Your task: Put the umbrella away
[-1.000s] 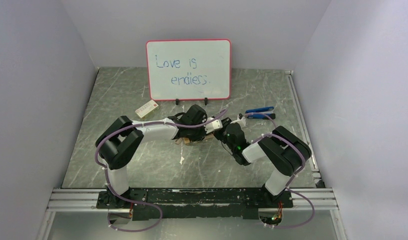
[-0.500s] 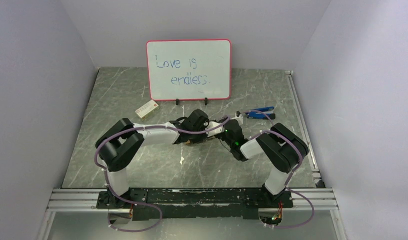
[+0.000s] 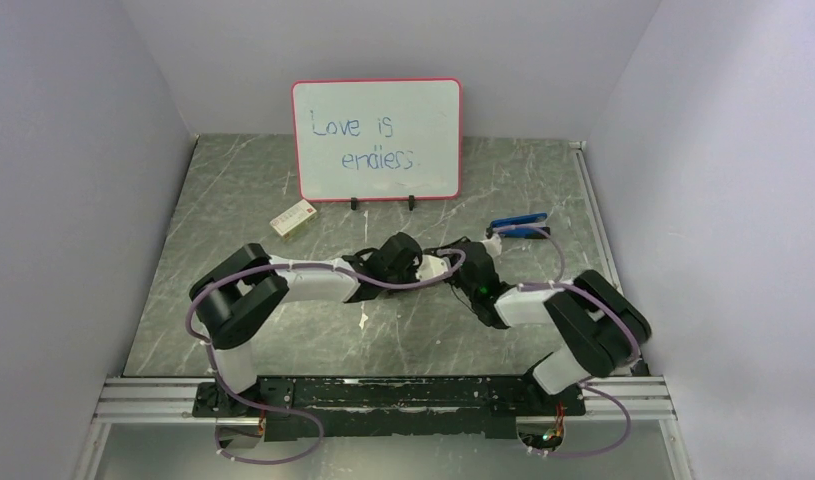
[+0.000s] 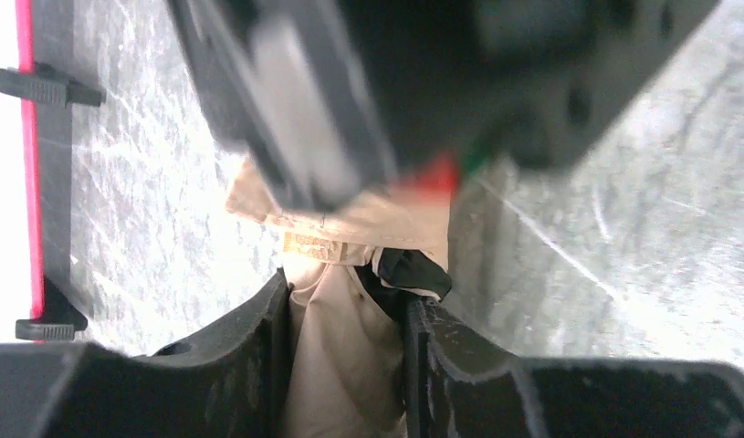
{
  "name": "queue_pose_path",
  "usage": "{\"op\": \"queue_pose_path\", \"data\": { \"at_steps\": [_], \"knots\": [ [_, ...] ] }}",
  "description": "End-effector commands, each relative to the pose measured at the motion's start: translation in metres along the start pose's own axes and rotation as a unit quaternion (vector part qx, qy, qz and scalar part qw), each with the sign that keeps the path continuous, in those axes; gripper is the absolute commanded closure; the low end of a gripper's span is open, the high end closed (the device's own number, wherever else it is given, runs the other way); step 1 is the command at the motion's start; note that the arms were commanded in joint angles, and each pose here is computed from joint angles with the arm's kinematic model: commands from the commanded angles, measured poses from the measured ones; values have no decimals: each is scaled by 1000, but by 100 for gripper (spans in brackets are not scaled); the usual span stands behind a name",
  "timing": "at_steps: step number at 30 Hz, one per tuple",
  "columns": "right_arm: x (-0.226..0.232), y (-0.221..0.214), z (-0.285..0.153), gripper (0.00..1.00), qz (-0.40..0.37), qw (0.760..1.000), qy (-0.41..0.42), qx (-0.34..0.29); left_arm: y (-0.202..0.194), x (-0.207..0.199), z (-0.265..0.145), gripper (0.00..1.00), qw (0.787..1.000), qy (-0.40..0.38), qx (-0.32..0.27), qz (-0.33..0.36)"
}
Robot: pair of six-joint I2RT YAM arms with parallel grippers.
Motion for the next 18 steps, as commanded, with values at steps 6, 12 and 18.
{"op": "queue_pose_path", "data": {
  "at_steps": [6, 12, 18],
  "knots": [
    [-41, 55, -52, 72, -128, 979, -134, -90, -86, -34, -6, 95, 989, -55, 123, 62],
    [-41, 79, -77, 70, -166, 967, -152, -117, -79, -34, -15, 95, 991, -40, 87, 97],
    [-25, 85, -86, 68, -238, 959, -117, -96, -56, -27, -31, 88, 994, -3, 17, 104]
  ]
}}
Point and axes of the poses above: each gripper's point midway between its finger pads, its own z axis out along the fingers, its own x axis along the line the jaws close on, y = z × x, the point moved 3 cm from there along -z, back along the fingers, and after that the axes turned 14 degrees about -z, right-handed, at the moved point
